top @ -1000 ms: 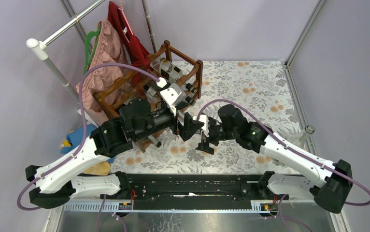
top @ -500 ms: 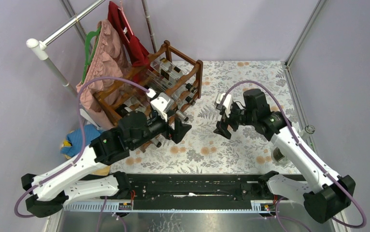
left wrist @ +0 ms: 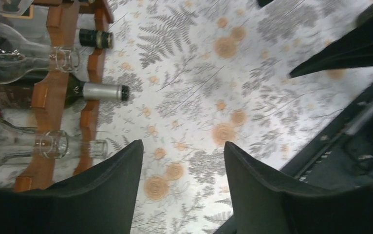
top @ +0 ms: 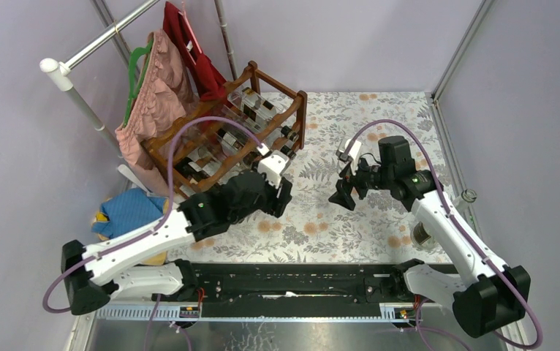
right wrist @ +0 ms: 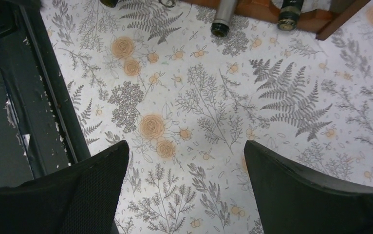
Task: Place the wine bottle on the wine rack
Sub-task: Pick up the wine bottle from the corner of the board.
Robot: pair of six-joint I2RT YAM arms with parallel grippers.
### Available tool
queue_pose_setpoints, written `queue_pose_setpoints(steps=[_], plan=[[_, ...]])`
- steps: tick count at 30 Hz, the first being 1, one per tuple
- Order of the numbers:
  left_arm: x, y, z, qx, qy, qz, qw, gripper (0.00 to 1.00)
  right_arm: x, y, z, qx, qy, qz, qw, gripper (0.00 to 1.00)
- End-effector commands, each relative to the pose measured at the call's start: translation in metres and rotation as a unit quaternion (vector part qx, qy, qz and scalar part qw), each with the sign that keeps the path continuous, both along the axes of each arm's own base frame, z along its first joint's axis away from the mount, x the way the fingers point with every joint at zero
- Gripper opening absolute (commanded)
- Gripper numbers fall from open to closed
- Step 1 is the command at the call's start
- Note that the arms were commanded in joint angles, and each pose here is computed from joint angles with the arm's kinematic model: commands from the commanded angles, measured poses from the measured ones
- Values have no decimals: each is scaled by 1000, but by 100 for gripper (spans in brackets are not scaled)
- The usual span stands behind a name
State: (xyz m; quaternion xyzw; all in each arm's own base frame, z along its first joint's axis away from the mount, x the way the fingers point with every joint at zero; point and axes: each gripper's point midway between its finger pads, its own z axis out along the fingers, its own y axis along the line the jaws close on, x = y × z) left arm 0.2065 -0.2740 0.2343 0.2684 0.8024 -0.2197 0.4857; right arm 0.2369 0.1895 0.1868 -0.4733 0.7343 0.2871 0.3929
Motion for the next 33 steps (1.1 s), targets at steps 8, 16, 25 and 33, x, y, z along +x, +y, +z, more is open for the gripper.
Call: queue_pose_setpoints(steps=[8, 16, 25, 33], plan=[[44, 29, -66, 176, 22, 84, 980, 47, 9, 0, 21, 25, -45, -8, 999, 95], [60, 46, -86, 218, 55, 110, 968, 46, 10, -1, 20, 21, -47, -9, 999, 95], [81, 61, -94, 252, 53, 147, 955, 49, 9, -2, 18, 19, -45, -7, 999, 95], [91, 69, -93, 273, 48, 168, 946, 57, 8, -1, 18, 20, -42, -3, 999, 95]])
